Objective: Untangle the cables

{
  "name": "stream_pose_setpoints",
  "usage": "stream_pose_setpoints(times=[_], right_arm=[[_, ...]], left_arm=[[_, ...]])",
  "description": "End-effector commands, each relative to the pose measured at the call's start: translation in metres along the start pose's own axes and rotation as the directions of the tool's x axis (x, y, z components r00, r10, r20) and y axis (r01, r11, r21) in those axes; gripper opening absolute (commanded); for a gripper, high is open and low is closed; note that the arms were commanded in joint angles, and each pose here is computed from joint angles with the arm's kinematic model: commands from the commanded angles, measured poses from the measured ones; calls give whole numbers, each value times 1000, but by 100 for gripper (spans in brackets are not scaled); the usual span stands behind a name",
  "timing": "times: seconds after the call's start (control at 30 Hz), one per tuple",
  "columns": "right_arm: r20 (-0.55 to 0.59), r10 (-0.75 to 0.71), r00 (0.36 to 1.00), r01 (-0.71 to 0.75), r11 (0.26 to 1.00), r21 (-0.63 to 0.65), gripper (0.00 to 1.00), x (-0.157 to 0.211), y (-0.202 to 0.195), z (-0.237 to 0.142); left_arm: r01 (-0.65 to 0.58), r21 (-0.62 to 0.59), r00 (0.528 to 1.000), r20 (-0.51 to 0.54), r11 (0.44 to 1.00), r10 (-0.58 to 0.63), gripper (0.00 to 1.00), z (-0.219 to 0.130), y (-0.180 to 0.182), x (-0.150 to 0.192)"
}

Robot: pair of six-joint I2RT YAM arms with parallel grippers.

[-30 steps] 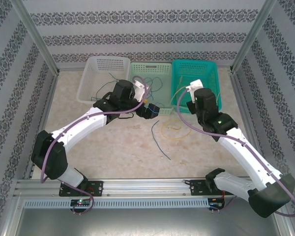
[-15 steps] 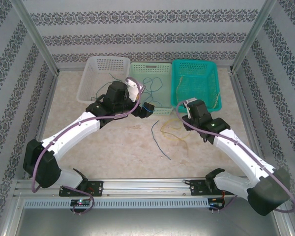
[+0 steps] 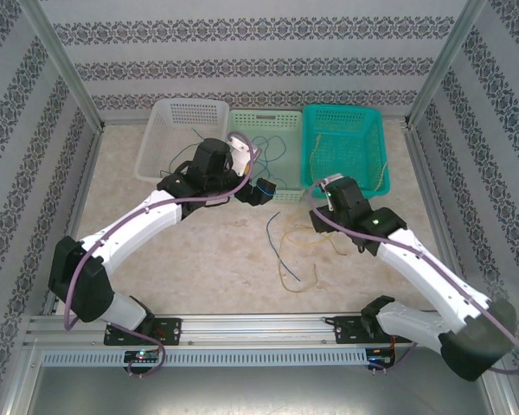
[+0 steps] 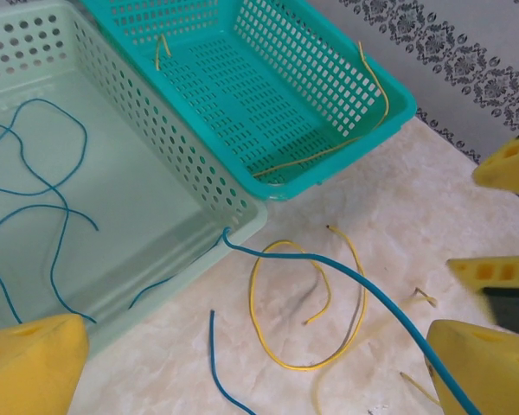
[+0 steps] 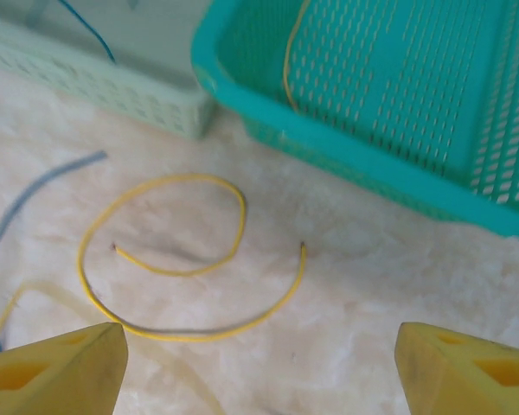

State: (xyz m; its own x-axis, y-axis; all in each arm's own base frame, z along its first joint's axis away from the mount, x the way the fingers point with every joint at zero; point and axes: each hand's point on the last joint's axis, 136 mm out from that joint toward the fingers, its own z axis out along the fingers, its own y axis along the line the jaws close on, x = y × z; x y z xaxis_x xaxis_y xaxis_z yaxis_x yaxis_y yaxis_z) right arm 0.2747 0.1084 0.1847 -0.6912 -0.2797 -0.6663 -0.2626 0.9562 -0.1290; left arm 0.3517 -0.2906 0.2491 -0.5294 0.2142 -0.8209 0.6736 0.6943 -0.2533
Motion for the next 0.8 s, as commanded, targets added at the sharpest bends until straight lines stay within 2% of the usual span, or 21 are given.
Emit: stream_pose_setpoints(times=[0.0, 0.13, 0.37, 0.57, 0.77], right_arm=[[167, -8, 986, 16, 999, -43, 78, -35, 6, -27], [262, -13, 965, 47, 991, -122, 77, -53, 19, -36], [289, -80, 954, 158, 953, -258, 87, -68, 46, -12], [408, -108, 907, 240, 927, -289, 88, -99, 62, -3], [449, -122, 885, 311, 873, -376, 89, -122, 87, 3]], left_arm=[[42, 24, 998, -51, 999, -41, 100, 3, 1, 3], [61, 144, 997, -58, 988, -53, 98, 8, -14, 0], [82, 306, 996, -50, 949, -70, 95, -2, -34, -12], [73, 397, 997, -65, 915, -51, 94, -10, -48, -11], [75, 425, 996, -83, 902, -44, 93, -10, -52, -6]])
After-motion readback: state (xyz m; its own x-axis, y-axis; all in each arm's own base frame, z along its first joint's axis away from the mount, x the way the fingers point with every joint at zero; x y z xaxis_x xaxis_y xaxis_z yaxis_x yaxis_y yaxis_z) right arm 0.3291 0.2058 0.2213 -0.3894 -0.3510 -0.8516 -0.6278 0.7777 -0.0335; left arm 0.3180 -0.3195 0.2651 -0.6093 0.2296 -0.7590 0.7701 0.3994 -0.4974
